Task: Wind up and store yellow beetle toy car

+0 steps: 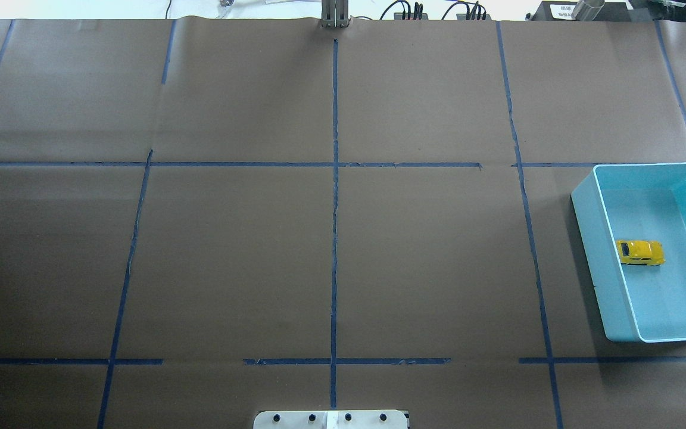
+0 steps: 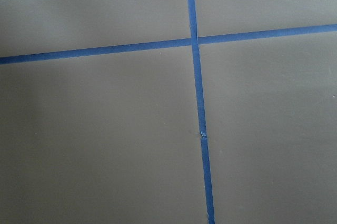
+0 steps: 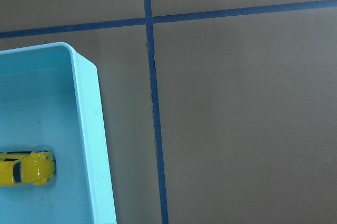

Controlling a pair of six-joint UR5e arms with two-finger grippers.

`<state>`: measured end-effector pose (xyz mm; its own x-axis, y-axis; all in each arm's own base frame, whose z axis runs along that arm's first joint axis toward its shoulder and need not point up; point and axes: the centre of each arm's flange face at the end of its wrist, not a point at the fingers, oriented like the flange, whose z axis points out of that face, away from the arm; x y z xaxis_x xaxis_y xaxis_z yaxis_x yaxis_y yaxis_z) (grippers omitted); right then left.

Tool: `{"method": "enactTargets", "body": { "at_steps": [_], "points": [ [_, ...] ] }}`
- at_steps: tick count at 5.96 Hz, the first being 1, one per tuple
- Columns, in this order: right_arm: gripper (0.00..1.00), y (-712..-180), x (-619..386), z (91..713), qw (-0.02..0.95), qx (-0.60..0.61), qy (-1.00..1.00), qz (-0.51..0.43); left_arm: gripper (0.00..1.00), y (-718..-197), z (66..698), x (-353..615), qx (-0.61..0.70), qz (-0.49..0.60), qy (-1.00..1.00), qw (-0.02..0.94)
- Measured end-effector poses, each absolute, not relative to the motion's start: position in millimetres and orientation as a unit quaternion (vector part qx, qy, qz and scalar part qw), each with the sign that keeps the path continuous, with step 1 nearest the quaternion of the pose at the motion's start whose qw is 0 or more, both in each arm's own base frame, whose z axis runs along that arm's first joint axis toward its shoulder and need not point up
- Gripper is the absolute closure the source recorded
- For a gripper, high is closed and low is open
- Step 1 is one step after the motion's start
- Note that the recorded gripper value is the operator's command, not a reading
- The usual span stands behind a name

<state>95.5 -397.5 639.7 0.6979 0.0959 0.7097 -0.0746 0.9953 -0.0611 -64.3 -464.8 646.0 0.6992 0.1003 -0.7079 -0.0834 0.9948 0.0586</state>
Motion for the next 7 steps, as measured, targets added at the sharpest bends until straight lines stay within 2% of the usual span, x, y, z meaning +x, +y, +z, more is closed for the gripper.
{"method": "enactTargets", "body": {
  "at_steps": [7],
  "points": [
    [0.0, -394.3, 95.9, 647.5, 0.923, -0.021, -0.382, 0.048, 0.0, -468.7, 643.9, -64.5, 0.012, 0.049, 0.383, 0.922]
  ]
}}
